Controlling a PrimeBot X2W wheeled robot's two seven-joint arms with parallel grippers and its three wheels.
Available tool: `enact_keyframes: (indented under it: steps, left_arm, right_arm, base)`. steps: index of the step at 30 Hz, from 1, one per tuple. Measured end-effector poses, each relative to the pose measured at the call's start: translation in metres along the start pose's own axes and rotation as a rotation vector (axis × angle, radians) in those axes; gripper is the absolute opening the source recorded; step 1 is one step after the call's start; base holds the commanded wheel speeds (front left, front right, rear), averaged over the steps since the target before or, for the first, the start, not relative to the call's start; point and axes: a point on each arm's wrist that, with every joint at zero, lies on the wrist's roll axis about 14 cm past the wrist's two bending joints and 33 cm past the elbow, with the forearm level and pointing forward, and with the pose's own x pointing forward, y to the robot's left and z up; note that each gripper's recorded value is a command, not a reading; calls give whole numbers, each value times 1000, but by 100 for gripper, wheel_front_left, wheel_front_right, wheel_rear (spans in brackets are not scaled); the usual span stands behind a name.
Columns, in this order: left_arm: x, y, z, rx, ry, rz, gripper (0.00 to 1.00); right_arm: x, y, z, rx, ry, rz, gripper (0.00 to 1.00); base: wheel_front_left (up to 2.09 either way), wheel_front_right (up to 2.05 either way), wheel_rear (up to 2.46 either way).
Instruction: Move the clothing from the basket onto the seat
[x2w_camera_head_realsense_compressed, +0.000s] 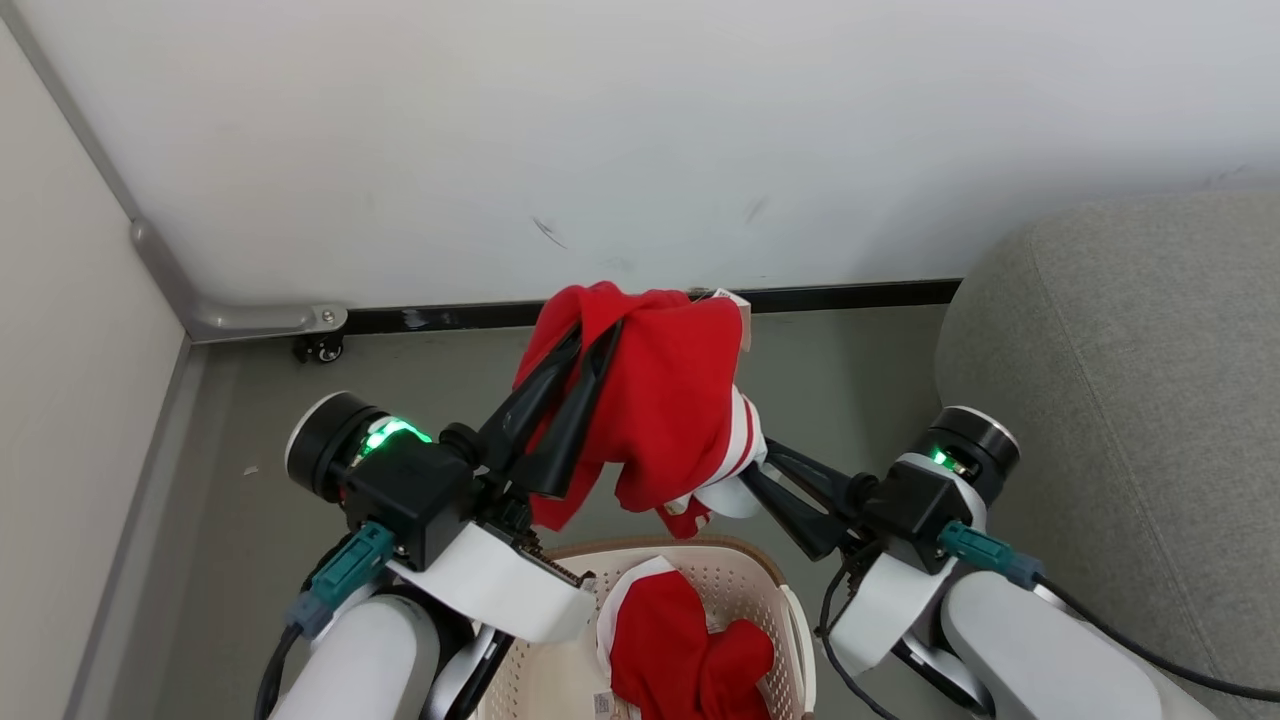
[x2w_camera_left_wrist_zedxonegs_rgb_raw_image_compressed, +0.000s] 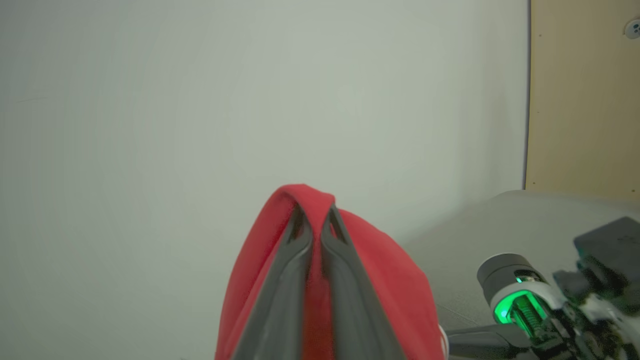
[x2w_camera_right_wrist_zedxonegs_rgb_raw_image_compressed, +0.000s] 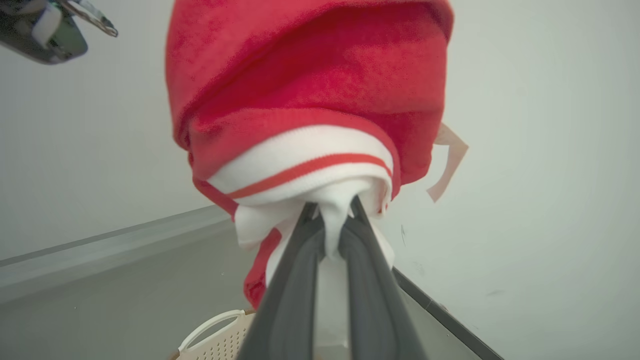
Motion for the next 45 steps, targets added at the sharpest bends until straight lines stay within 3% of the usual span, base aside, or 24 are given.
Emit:
enact_keyframes:
  steps: [20, 21, 22, 23, 24, 45]
  left_arm:
    - [-21, -11, -70, -117, 197, 12, 3]
    - [-21, -13, -71, -119, 195, 9, 38]
    - [-21, -14, -71, -124, 194, 6, 60]
    - [-21, -15, -71, -127, 191, 2, 96]
    - [-21, -16, -71, -127, 191, -1, 100]
    - [-23, -56, -64, -199, 164, -118, 100]
  right_arm:
    - [-55, -76, -5, 195, -56, -342, 0]
    - [-57, -78, -4, 199, -61, -350, 0]
    - [-58, -79, -2, 201, -65, -357, 0]
    - [-60, -80, -1, 200, -68, -361, 0]
    - [-61, -81, -1, 199, -69, -365, 0]
    - [-110, -112, -8, 204, -55, -517, 0]
  base:
    - [0, 0, 0]
    - [0, 0, 0]
    - [0, 0, 0]
    - [0, 0, 0]
    - [0, 0, 0]
    - [0, 0, 0]
